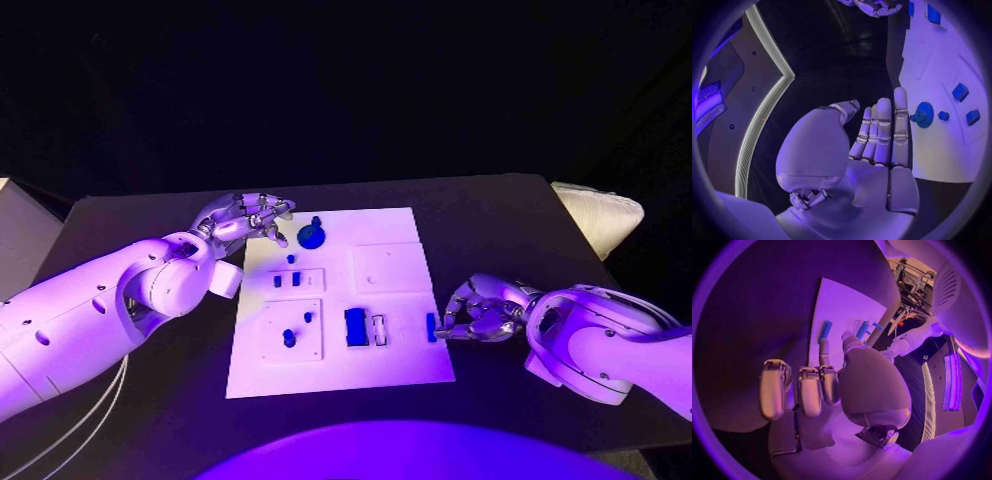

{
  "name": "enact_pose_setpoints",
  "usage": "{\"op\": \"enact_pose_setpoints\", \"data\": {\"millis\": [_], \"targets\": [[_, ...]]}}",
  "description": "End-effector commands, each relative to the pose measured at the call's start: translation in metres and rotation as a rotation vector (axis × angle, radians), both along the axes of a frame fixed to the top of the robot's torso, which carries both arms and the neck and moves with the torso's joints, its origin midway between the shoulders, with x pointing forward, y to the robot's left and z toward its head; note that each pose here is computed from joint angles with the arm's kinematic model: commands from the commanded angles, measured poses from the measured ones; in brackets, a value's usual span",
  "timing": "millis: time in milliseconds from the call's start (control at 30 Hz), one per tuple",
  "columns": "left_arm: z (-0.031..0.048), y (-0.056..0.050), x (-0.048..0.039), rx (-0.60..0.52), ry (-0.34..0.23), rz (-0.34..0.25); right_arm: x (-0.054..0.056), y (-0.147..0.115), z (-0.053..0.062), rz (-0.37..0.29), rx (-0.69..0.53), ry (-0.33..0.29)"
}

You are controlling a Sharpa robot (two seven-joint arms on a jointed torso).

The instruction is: Assemble the parts on the task board

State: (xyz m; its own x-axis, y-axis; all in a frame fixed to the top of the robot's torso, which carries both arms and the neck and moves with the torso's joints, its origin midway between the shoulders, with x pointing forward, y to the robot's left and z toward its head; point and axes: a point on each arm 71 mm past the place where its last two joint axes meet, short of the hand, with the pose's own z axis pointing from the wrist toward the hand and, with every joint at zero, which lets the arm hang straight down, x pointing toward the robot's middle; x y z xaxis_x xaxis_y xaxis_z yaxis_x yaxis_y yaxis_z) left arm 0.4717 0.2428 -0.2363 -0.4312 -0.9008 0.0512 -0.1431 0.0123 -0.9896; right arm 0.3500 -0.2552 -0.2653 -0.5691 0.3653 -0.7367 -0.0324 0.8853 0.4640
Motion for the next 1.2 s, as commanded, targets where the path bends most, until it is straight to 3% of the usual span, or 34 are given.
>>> {"op": "enact_pose_setpoints", "data": {"millis": [33,633,1200], "targets": [[0.0015,-0.002,-0.0009,-0.020,-0.008,-0.010,0.001,0.001,-0.003,0.007,-0.070,-0.042],[0.0014,-0.001,-0.0016,-0.018,-0.002,-0.016,0.005,0.016,-0.020,0.013,-0.125,-0.062],[0.0010,-0.002,-0.0019,-0.018,0.003,-0.023,0.007,0.029,-0.032,0.077,-0.213,-0.096]]}}
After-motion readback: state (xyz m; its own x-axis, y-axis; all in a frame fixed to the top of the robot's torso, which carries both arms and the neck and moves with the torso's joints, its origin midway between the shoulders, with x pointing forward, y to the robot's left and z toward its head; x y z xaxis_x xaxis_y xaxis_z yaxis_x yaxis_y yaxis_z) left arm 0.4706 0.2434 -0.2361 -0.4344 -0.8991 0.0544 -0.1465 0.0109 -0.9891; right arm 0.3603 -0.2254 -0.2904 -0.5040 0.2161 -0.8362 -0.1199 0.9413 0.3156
